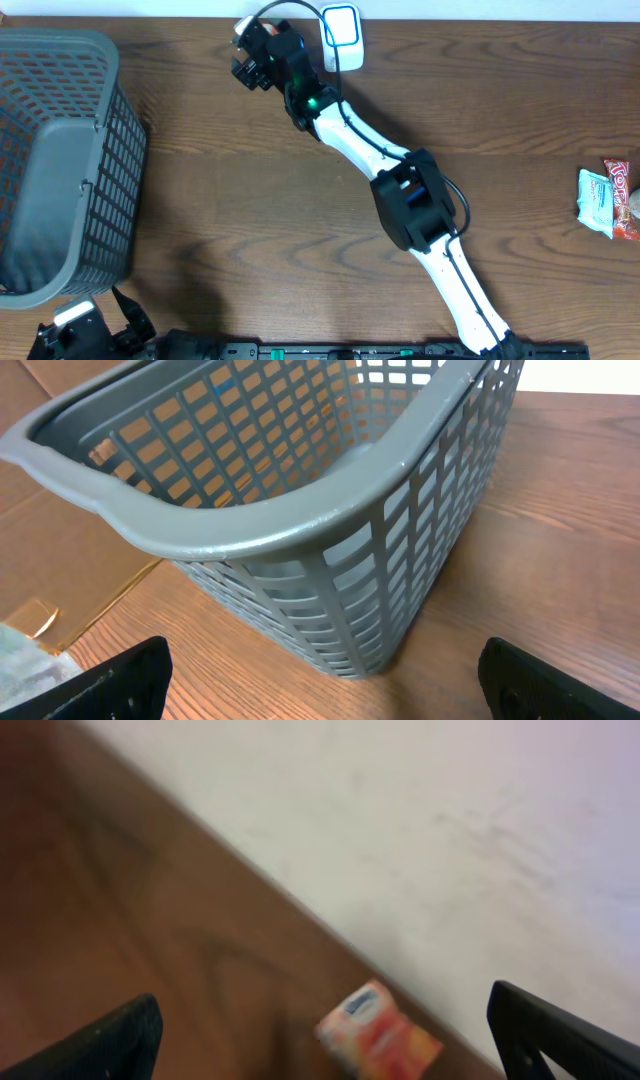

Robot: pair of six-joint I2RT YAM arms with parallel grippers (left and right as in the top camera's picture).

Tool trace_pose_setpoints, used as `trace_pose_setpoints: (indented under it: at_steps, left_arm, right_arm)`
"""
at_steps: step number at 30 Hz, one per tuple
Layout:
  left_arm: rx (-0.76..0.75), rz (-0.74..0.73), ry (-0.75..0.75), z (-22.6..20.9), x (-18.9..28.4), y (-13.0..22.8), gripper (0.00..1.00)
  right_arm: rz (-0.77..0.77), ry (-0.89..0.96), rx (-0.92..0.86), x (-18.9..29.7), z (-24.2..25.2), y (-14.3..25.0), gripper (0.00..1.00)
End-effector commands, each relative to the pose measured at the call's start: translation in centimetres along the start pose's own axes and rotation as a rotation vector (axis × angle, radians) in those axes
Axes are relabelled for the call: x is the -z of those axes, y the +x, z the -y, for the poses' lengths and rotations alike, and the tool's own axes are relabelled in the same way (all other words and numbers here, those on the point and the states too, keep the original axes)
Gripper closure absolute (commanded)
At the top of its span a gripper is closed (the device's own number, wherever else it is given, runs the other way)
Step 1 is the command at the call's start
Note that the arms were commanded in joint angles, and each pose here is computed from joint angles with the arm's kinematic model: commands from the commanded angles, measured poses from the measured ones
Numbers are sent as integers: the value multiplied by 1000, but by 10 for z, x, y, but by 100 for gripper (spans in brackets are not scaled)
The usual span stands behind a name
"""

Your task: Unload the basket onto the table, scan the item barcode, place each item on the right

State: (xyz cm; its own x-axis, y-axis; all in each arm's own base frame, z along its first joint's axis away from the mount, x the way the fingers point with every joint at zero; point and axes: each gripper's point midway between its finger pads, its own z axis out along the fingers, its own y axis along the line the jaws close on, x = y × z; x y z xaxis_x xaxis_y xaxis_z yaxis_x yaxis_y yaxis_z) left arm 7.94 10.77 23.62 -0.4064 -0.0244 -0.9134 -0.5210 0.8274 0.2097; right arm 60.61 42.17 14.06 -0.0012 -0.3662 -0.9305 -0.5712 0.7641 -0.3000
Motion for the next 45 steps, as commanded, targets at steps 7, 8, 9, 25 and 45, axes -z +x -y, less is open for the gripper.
trace_pose_setpoints:
  at_steps: [7,8,9,25,45]
  left_arm:
    - [-6,6,-7,-2,1,0,3]
    - [-6,6,-7,-2,1,0,2]
    - [-6,6,-7,-2,1,0,2]
    - [-6,6,-7,-2,1,0,2]
    - [-6,6,-7,-2,1,0,2]
  right_arm:
    - [86,56,-109,-14,33,12,1]
    - [92,59,-121,-16,37,13,1]
    - [98,59,-128,-18,39,14,1]
    - [170,70,-206,-39,47,28,50]
    - [158,91,-253,-47,43,66,94]
